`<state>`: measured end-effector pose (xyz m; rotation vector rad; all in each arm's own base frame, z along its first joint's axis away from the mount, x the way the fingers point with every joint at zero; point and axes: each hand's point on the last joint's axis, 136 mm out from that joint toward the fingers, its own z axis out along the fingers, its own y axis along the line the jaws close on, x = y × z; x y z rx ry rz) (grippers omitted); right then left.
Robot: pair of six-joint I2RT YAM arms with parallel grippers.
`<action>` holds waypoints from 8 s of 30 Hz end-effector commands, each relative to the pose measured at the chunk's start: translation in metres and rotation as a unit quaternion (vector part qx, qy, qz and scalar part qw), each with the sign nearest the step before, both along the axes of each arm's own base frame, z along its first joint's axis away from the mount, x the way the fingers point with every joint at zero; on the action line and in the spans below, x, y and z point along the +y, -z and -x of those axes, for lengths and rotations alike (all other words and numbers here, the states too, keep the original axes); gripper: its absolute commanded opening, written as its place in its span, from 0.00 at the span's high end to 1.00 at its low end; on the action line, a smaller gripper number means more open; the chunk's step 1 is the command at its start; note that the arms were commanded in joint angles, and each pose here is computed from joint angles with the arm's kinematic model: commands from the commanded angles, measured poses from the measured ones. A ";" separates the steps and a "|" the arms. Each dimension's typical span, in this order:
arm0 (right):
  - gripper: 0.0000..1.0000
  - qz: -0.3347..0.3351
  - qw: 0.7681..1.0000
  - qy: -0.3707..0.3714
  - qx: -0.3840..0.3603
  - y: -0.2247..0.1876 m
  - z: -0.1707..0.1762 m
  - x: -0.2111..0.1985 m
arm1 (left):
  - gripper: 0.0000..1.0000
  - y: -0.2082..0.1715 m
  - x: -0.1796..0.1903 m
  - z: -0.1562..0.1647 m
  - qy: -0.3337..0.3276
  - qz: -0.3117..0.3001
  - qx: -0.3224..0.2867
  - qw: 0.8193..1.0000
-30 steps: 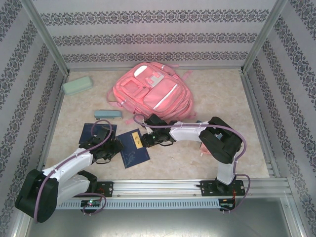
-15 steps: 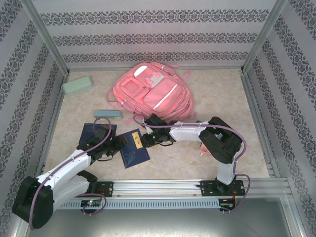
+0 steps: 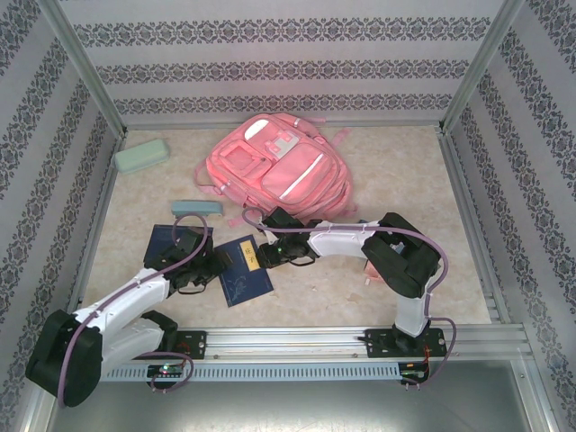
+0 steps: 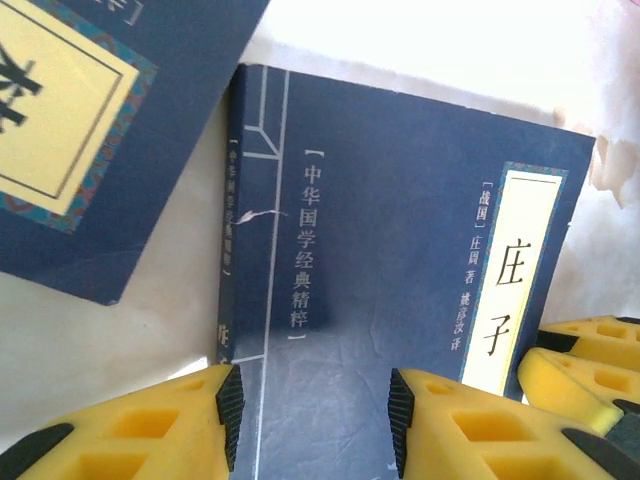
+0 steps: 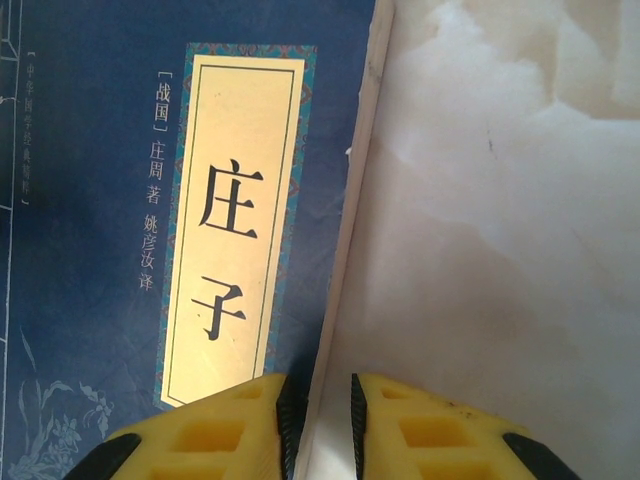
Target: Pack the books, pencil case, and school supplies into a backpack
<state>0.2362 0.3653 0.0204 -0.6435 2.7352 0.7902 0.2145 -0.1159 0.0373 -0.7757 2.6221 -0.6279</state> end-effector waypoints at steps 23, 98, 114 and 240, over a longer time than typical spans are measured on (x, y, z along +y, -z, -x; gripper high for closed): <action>0.76 0.015 1.000 -0.010 0.014 0.007 0.011 0.009 | 0.59 0.013 -0.025 -0.011 0.044 0.028 0.011 0.999; 0.31 -0.373 0.903 0.188 0.101 -0.129 -0.123 -0.090 | 1.00 -0.215 -0.146 -0.170 0.237 0.302 -0.228 0.895; 0.70 -0.516 0.837 0.143 0.116 -0.182 -0.138 -0.095 | 1.00 -0.188 -0.150 -0.184 0.243 0.293 -0.198 0.903; 0.62 -0.366 0.813 0.454 -0.011 -0.107 -0.322 -0.082 | 1.00 -0.280 -0.207 -0.279 0.322 0.073 -0.266 0.906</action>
